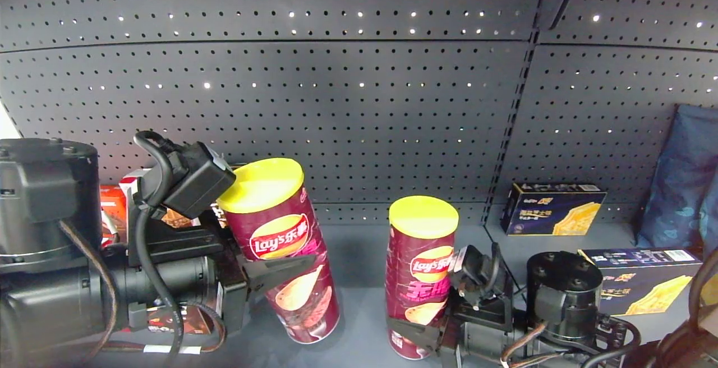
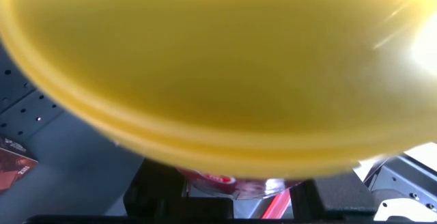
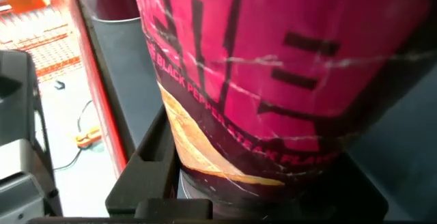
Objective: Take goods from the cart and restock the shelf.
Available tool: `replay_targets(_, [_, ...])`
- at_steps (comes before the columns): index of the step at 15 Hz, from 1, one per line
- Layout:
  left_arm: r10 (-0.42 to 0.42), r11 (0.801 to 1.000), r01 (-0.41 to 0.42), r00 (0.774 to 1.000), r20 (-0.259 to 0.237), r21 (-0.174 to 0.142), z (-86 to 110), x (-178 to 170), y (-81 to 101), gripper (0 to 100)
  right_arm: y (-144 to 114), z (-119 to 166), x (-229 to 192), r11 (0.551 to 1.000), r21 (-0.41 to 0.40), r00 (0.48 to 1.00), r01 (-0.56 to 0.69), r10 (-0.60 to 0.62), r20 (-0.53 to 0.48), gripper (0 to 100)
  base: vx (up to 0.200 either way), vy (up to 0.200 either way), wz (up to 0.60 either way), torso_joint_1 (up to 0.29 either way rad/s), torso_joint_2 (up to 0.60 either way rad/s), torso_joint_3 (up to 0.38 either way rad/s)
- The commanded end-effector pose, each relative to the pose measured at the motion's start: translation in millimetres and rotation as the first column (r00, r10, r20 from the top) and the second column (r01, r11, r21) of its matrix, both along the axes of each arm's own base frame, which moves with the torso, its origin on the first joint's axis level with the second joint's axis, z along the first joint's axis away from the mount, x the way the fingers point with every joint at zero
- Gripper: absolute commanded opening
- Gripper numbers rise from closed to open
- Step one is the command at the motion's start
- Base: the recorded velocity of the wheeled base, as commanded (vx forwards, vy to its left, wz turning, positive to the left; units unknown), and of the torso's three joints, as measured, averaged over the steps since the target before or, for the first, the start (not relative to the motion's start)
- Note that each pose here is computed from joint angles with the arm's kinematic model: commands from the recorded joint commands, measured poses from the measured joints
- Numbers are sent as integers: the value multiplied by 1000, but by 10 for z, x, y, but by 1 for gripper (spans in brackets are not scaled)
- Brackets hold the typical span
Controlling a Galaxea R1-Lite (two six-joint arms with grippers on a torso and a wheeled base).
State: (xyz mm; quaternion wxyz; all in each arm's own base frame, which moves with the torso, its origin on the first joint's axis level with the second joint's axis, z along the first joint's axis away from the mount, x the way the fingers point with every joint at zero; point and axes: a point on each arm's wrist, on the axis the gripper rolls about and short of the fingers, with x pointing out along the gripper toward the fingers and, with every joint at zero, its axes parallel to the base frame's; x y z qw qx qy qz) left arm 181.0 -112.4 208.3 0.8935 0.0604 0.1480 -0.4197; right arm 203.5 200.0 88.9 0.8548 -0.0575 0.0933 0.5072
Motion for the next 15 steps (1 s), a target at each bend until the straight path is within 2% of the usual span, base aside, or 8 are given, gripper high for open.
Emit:
replay_targets(1, [0, 1000, 0, 1000, -4, 2, -10, 2, -1, 0, 23, -92, 26, 1000, -26, 1000, 8, -9, -22, 0, 0, 0, 0, 0, 0, 0])
replay_targets(10, [-2, 1000, 2, 1000, -4, 2, -11, -3, -2, 0, 156, -88, 51, 1000, -18, 1000, 13, -14, -2, 0, 0, 0, 0, 0, 0, 0])
replay_targets(11, [-2, 1000, 2, 1000, -4, 2, -11, -3, -2, 0, 157, -89, 39, 1000, -20, 1000, 12, -12, -3, 100, 0, 0, 0, 0, 0, 0])
replay_targets(15, [-2, 1000, 2, 1000, -2, 1, -8, -6, 0, 0, 139, -51, -54, 998, -28, 999, 52, -52, 7, 100, 0, 0, 0, 0, 0, 0])
